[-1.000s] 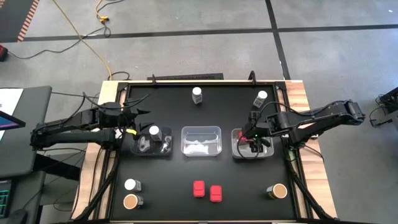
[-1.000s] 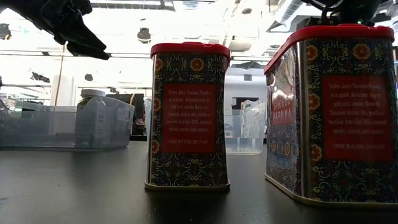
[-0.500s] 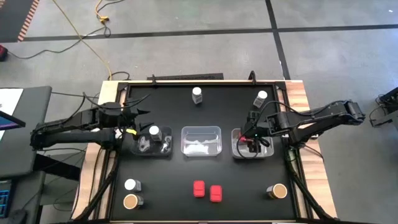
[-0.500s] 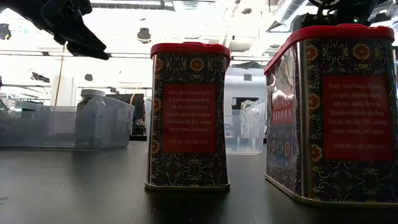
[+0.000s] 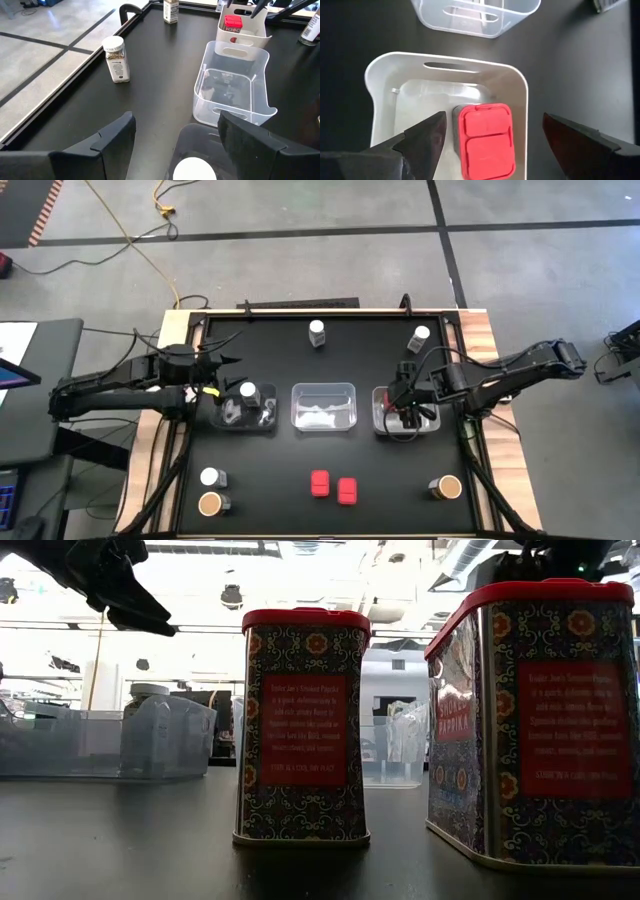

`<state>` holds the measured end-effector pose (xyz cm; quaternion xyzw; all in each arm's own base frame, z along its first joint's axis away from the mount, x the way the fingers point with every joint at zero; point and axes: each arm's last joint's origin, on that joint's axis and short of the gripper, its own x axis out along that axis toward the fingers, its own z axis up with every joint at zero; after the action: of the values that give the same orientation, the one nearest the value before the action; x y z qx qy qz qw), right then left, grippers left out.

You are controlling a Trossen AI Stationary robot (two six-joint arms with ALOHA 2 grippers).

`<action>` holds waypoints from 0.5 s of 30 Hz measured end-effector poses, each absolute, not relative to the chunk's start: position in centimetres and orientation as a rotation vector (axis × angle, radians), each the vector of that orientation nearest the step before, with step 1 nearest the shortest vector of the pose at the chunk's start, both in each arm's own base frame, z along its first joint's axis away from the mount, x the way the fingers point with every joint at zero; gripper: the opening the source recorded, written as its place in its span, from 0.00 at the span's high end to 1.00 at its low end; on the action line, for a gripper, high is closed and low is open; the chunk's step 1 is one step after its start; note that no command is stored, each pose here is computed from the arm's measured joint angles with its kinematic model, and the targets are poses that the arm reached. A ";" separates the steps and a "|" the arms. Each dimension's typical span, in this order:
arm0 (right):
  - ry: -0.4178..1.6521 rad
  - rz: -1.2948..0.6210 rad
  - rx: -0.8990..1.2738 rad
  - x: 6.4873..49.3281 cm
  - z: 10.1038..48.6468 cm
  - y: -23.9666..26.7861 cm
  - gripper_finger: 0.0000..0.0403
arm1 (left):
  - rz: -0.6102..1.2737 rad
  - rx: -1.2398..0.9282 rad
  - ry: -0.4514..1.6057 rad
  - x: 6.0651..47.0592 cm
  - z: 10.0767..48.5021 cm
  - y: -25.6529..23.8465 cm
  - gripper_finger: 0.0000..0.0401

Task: Sort spices by type
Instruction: Put the top red seasoning can into the white bin

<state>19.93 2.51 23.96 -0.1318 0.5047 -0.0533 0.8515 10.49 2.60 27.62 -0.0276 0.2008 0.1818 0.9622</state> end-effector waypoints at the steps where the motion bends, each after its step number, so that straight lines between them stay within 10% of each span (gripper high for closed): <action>1: 1.060 -0.109 -0.284 20.0 24.0 2.5 0.09 | 0.369 -0.059 0.406 10.5 27.6 2.6 0.32; 15: 1.096 -0.107 -0.322 20.7 22.6 2.6 0.09 | 0.378 -0.107 0.424 10.4 27.4 2.6 0.32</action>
<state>20.71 2.63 22.63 -0.1522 0.5185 -0.0506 0.8399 10.38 2.57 27.39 -0.0528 0.2092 0.1864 0.9585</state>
